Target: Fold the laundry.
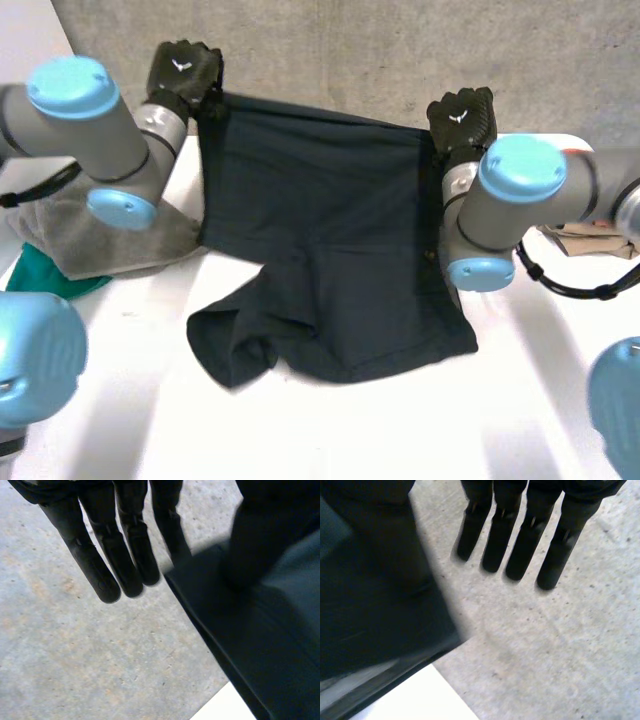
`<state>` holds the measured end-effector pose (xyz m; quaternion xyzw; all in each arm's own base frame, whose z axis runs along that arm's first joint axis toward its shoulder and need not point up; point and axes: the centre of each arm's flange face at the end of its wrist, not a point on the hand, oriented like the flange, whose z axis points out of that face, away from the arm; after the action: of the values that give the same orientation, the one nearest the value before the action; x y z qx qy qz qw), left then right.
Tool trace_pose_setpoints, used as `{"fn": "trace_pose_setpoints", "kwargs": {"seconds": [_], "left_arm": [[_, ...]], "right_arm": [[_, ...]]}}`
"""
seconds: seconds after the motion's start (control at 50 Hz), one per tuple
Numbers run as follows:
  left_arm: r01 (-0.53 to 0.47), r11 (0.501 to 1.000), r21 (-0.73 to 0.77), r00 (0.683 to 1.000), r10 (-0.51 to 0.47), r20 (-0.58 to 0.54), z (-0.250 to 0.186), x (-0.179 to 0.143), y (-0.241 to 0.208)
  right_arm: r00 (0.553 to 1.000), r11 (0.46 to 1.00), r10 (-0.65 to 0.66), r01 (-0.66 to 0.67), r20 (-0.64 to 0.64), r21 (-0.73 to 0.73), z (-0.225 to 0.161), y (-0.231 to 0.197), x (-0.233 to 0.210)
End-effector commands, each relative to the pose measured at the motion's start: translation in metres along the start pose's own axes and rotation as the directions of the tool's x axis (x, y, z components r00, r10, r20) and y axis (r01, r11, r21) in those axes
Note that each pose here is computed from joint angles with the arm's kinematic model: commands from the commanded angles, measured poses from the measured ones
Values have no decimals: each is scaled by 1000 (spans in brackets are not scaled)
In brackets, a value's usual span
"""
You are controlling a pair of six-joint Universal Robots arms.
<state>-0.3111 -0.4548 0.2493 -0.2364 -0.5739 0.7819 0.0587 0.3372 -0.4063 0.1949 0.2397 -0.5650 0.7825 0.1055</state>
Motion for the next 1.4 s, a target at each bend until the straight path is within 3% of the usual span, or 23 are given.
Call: {"fn": "trace_pose_setpoints", "kwargs": {"seconds": [0.02, 0.2, 0.34, 0.46, 0.58, 0.76, 0.9, 1.14, 1.4], "left_arm": [[9, 1000, 5, 1000, -9, -7, 4, 11, 7], [9, 996, -92, 998, -4, 63, -12, -10, -37], [-30, 948, -316, 999, 26, -20, -65, 5, -61], [-84, 897, -433, 976, -13, -216, -135, 39, -74], [-130, 839, -529, 917, -102, -386, -216, 74, -69], [-173, 780, -602, 877, -157, -455, -273, 100, -45], [-160, 759, -632, 873, -191, -450, -287, 108, -35], [-159, 782, -603, 941, -64, -332, -262, 94, -8], [-238, 777, -582, 934, 18, -358, -260, 92, 5]], "right_arm": [[997, 991, -9, 19, -72, 131, 15, 14, -18], [998, 995, 55, -51, -36, 91, 16, -24, 25], [972, 996, 49, -30, 229, -83, -24, -49, 47], [885, 962, 104, 26, 454, -272, -82, -46, 52], [781, 905, 193, 92, 594, -415, -142, -26, 48], [688, 891, 218, 149, 692, -429, -201, 4, 37], [698, 920, 144, 167, 701, -355, -221, 21, 30], [759, 956, 33, 165, 651, -242, -215, 44, 20], [821, 961, 12, 149, 571, -235, -199, 48, 22]]}}
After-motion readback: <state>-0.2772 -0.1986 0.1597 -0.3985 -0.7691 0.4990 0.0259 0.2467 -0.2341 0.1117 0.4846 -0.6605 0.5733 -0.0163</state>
